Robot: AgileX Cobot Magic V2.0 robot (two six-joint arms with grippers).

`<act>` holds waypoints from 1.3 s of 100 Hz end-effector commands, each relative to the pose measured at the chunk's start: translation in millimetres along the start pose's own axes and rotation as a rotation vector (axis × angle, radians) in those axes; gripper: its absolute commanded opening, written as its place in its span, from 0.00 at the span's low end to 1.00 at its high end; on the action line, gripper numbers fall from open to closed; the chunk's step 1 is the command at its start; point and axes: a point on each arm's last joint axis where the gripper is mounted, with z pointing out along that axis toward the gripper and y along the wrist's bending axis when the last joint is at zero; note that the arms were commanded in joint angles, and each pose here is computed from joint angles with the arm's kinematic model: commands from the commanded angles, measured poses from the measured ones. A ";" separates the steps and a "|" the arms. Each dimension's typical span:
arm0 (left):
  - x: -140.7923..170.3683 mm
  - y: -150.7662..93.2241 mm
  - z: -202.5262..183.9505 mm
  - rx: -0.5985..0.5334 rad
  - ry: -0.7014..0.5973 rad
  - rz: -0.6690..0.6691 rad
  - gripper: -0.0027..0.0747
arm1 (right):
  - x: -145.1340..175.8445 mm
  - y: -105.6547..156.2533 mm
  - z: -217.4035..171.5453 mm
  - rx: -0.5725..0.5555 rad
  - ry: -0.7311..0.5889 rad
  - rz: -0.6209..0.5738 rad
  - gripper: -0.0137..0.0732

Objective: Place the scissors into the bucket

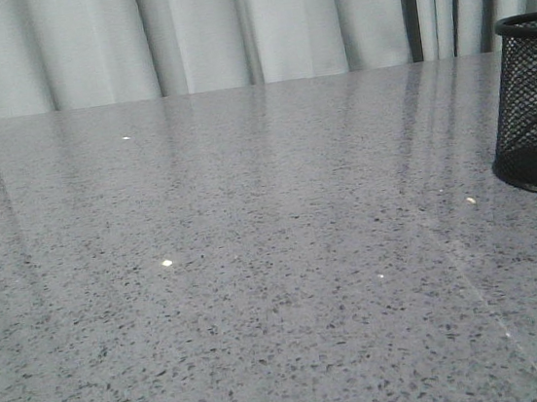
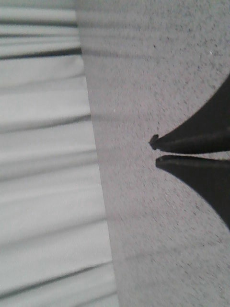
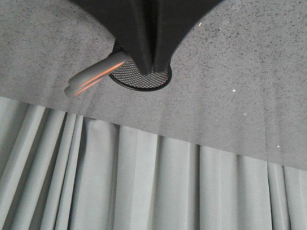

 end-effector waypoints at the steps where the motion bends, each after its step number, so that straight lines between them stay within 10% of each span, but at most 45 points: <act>1: 15.4 2.1 -1.0 -0.054 0.051 -0.035 0.01 | -12.7 -3.1 -3.9 0.038 -0.095 -0.008 0.10; 20: 33.4 1.6 -3.7 -0.097 0.248 -0.162 0.01 | -12.7 -3.1 -3.9 0.038 -0.095 -0.008 0.10; 113: 34.4 0.6 -3.9 -0.098 0.258 -0.210 0.01 | -2.0 -6.6 2.2 0.083 -0.058 -0.038 0.10; 130: 34.4 0.6 -3.9 -0.098 0.258 -0.210 0.01 | 28.9 -18.1 22.3 0.239 -0.124 0.160 0.10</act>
